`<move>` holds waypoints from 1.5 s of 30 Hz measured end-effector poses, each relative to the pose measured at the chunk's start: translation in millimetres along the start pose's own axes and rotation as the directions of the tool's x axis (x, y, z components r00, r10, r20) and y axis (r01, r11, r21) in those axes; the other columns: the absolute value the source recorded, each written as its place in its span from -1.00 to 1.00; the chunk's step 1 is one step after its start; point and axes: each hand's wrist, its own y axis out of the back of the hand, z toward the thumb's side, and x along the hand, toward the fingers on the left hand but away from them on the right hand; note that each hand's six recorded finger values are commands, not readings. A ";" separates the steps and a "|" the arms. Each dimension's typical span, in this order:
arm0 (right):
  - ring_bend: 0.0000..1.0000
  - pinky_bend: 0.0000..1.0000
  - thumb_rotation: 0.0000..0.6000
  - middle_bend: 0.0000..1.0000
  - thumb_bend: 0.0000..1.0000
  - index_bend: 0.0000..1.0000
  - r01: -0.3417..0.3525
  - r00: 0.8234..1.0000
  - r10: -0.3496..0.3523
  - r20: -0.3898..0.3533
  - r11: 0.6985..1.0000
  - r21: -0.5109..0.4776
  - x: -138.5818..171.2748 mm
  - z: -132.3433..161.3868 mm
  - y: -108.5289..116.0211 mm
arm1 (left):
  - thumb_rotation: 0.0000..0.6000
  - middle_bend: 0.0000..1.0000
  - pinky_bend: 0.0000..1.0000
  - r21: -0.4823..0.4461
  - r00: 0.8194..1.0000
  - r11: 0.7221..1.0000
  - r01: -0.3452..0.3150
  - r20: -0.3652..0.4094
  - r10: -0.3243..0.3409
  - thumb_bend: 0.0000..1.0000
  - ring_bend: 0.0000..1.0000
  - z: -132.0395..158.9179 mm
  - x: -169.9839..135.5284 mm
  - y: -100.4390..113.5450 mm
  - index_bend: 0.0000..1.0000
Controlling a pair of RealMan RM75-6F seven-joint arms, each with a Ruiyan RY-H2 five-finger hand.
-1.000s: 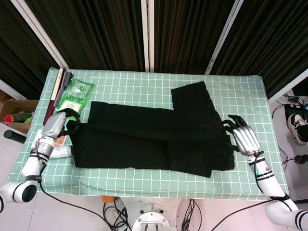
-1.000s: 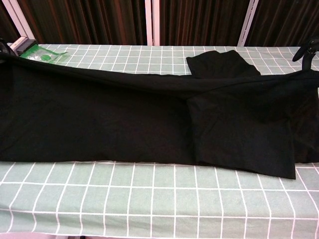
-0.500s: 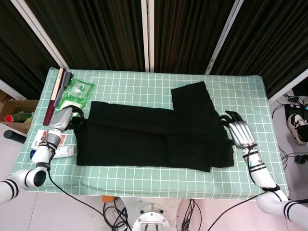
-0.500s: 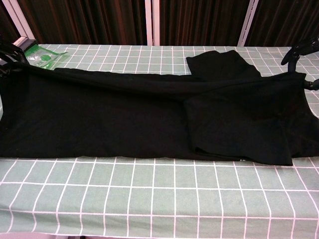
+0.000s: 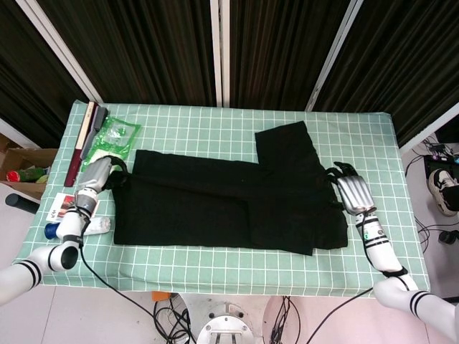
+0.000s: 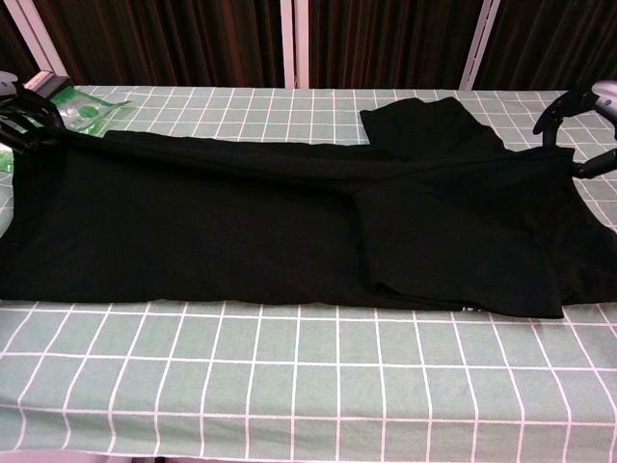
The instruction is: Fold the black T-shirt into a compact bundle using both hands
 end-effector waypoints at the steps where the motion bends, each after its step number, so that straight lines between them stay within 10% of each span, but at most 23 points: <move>1: -0.77 -0.65 1.00 -0.35 0.16 0.64 -0.003 1.000 0.003 0.004 1.000 0.001 -0.7 -0.6 -1.6 | 1.00 -0.35 -0.67 0.000 1.000 1.000 0.000 -0.003 0.000 0.03 -0.67 -0.2 1.4 -0.6 0.39; 31: -0.77 -0.67 1.00 -0.35 0.16 0.64 0.007 0.997 -0.006 0.077 1.000 -0.006 -1.9 -20.0 -6.3 | 1.00 -0.38 -0.67 0.092 1.000 0.996 -0.015 -0.009 0.016 0.00 -0.67 35.5 48.3 -0.8 0.37; 37: -0.77 -0.67 1.00 -0.35 0.16 0.64 0.004 0.997 -0.004 0.083 1.000 0.000 -3.1 -20.0 -7.8 | 1.00 -0.44 -0.67 0.111 0.999 0.994 -0.010 -0.052 0.016 -0.04 -0.69 32.4 62.2 -10.6 0.22; 41: -0.77 -0.68 1.00 -0.35 0.16 0.64 0.002 0.996 -0.003 0.091 1.000 0.008 -3.8 -20.9 -8.8 | 1.00 -0.70 -0.67 0.133 0.997 0.991 -0.020 -0.077 0.030 -0.44 -0.80 29.0 68.6 -17.8 -0.39; 45: -0.78 -0.69 1.00 -0.36 0.15 0.61 0.002 0.996 -0.003 0.092 1.000 0.010 -6.1 -19.7 -9.3 | 1.00 -0.81 -0.67 0.124 0.995 0.990 -0.062 -0.075 0.072 -0.55 -0.85 30.1 68.6 -14.0 -0.60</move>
